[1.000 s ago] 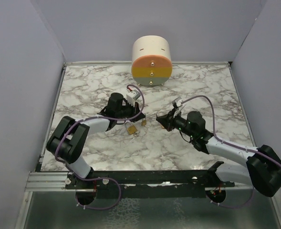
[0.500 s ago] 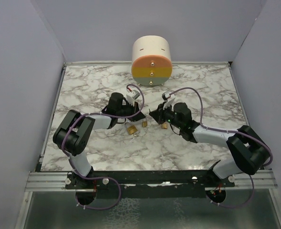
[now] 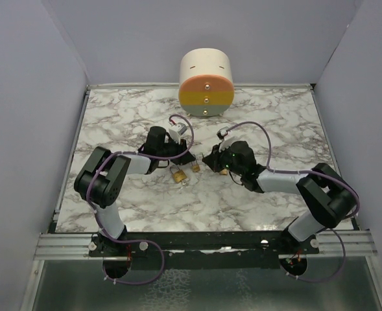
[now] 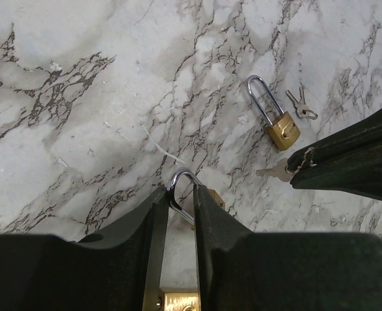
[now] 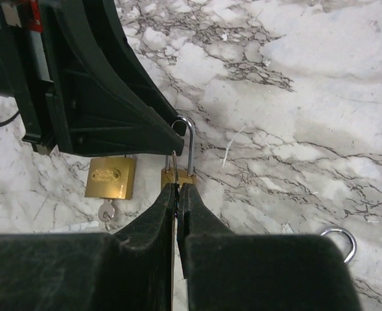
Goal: Lock with the key
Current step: Place the lock at the center of the board.
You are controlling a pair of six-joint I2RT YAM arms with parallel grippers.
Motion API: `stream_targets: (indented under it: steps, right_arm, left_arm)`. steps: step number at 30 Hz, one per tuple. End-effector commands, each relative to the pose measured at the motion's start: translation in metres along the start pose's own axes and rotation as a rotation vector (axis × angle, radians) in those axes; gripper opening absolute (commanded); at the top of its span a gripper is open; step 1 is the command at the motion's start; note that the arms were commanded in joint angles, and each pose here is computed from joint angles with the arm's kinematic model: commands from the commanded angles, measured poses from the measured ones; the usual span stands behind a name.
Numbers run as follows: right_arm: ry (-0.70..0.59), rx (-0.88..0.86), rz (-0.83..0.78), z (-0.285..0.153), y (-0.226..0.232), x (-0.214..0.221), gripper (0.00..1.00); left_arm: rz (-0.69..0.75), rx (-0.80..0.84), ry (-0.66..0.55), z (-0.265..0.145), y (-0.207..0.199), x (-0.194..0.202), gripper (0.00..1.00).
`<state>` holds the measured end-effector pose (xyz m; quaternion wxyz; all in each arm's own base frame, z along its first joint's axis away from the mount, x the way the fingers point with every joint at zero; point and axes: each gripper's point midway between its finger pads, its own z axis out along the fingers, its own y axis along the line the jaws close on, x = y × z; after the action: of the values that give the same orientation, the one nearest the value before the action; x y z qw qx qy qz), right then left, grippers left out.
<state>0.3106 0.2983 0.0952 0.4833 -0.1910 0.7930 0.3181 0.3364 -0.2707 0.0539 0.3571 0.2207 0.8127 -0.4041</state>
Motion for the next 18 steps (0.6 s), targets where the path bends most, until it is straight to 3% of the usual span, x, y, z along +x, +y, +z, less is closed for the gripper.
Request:
stream_targets:
  steps: [1,18]
  right_arm:
    - [0.011,-0.016,0.021,0.007,0.003,0.007,0.02]
    - [0.055,-0.009,0.025,0.024,0.000,0.024,0.02]
  left_arm:
    - [0.014,-0.019,-0.028,0.003,0.006,-0.013,0.26]
    - [0.015,-0.024,-0.045,0.009,0.011,-0.026,0.37]
